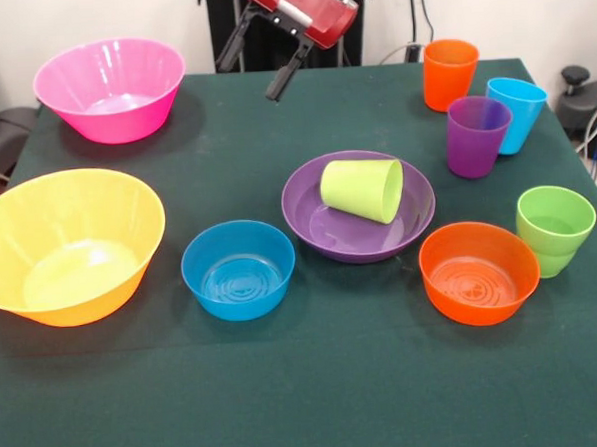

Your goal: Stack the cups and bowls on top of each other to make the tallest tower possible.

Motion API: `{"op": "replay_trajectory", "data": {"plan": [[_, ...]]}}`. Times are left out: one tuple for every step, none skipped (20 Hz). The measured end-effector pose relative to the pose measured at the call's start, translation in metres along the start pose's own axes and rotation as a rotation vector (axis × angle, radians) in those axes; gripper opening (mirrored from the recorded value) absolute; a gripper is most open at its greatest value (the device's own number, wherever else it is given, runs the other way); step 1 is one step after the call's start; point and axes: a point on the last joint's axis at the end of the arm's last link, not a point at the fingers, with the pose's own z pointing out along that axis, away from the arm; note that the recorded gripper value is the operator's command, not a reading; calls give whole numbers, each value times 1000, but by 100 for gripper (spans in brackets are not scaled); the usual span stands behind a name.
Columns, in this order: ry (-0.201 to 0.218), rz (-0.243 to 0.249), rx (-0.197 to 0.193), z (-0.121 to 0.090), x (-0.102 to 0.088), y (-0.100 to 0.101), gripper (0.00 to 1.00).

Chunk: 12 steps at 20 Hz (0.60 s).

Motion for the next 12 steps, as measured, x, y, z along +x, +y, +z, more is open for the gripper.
{"op": "replay_trajectory", "data": {"plan": [[2,-3,3,1,1,0,100],[3,-5,4,2,2,0,100],[4,-7,4,2,3,0,100],[6,-8,5,2,3,0,100],[10,-9,4,3,4,1,100],[13,-9,2,2,5,1,100],[20,-9,-3,2,5,2,100],[33,-8,-10,2,7,3,100],[41,-9,-14,1,8,4,100],[46,-9,-17,1,9,4,100],[50,-10,-20,1,9,5,100],[55,-11,-23,0,10,6,100]]}}
